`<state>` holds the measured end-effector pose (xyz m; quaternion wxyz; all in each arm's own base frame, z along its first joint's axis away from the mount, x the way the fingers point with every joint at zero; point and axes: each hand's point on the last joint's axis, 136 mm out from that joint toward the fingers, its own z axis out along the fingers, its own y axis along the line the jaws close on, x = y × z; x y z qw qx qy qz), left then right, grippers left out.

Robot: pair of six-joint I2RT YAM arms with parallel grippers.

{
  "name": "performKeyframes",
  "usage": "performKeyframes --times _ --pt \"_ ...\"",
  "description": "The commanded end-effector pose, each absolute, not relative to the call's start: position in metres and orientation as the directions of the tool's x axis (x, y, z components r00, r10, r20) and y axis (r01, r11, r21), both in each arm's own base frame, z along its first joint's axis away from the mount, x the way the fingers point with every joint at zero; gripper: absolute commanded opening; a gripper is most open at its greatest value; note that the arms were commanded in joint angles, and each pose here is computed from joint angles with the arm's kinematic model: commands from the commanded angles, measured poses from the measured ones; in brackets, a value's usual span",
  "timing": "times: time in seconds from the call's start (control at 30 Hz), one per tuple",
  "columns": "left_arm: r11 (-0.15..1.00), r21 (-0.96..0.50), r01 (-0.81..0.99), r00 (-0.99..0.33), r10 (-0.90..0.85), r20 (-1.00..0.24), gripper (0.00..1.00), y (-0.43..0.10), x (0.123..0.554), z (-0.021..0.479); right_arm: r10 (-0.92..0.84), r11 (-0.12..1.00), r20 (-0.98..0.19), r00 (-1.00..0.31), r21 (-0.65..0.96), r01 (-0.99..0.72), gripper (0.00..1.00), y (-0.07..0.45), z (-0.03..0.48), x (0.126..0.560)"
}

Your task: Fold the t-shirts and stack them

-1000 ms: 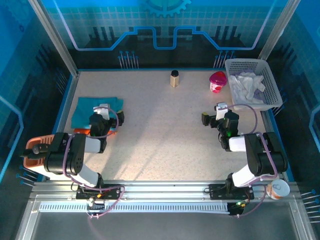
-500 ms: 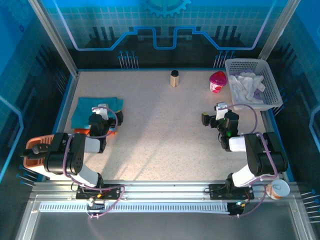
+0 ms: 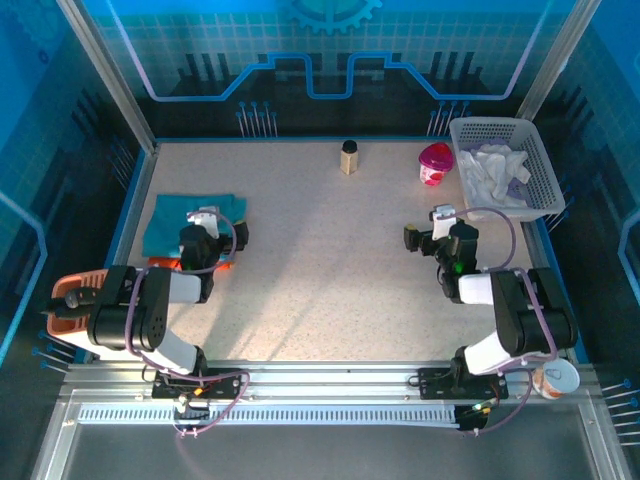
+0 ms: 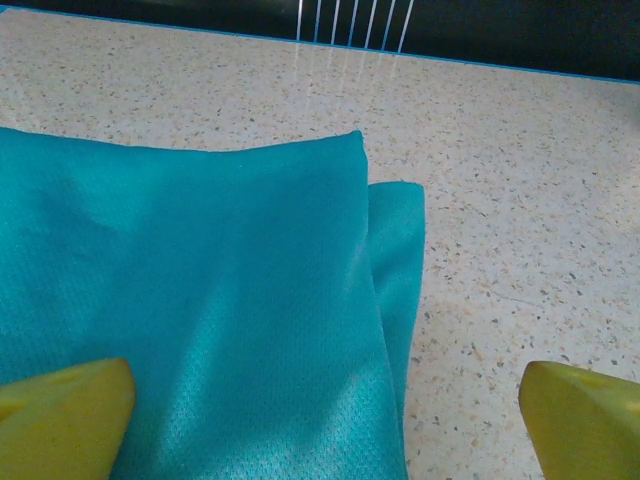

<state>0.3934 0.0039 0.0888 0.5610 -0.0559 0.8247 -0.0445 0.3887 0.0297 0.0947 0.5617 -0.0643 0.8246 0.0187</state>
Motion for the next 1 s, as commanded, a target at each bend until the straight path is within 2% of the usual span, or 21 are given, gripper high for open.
performKeyframes --times 0.0,0.1,0.37,0.6,0.83,0.87,0.97 --pt "0.994 -0.102 -0.034 -0.361 -0.108 -0.926 0.99 0.002 0.399 0.118 -0.045 0.999 -0.928 -0.370 -0.043 -0.014 1.00 0.012 0.127 0.390" --pt "0.992 -0.097 -0.076 -0.389 -0.119 -0.913 0.99 0.004 0.398 0.131 0.017 0.996 -0.911 -0.413 -0.018 0.082 1.00 -0.001 0.140 0.384" --pt "0.957 -0.273 -0.095 -0.428 -0.287 -0.857 0.94 -0.017 0.394 0.186 0.311 0.910 -0.823 -0.476 0.113 0.400 1.00 -0.043 0.196 0.361" --pt "0.916 -0.399 -0.045 -0.640 -0.333 -0.692 0.92 -0.061 0.386 0.201 0.540 0.788 -0.735 -0.409 0.271 0.553 1.00 -0.080 0.243 0.361" --pt "0.899 -0.435 0.054 -0.768 -0.241 -0.593 0.85 -0.104 0.368 0.211 0.674 0.703 -0.605 -0.425 0.347 0.620 0.99 -0.102 0.216 0.401" --pt "0.892 -0.447 0.067 -0.782 -0.232 -0.579 0.85 -0.109 0.363 0.213 0.696 0.686 -0.584 -0.417 0.371 0.625 0.93 -0.105 0.210 0.408" --pt "0.872 -0.476 0.112 -0.802 -0.204 -0.562 0.86 -0.122 0.350 0.217 0.739 0.645 -0.540 -0.402 0.397 0.653 0.89 -0.113 0.195 0.423"
